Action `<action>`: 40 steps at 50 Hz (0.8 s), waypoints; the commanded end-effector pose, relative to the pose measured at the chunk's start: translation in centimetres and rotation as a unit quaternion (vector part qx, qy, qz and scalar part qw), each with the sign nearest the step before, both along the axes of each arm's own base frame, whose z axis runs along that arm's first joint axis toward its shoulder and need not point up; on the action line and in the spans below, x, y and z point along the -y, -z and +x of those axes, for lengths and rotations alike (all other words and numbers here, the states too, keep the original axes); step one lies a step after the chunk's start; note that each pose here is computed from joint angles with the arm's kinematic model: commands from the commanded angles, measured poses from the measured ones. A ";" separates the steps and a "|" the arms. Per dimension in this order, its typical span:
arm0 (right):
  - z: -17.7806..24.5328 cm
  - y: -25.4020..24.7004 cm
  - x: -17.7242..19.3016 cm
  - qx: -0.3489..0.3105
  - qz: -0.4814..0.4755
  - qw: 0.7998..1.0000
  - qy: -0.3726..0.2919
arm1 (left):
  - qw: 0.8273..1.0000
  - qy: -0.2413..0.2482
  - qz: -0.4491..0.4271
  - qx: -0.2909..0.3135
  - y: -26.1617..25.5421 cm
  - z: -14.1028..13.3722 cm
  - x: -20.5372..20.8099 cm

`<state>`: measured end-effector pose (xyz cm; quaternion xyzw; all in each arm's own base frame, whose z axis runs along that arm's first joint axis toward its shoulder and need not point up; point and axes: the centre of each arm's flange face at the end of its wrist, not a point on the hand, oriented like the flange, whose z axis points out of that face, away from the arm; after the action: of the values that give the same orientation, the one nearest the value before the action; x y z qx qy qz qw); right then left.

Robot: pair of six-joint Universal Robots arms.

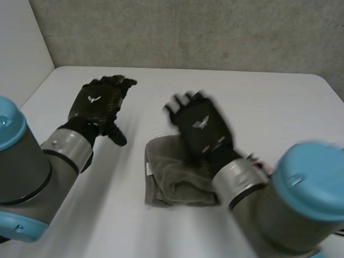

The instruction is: Fold the laundry

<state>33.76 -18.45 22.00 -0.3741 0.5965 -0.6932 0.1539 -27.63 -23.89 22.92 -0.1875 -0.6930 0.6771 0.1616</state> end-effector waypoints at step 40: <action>-4.3 -7.6 8.3 0.039 0.018 0.992 0.120 | 0.999 -0.005 0.044 0.002 -4.1 -6.1 -2.5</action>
<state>30.70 -26.48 21.61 -0.3348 0.6975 -0.6184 0.1380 -34.43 -21.56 19.79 -0.1937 -0.7815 0.5750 0.1456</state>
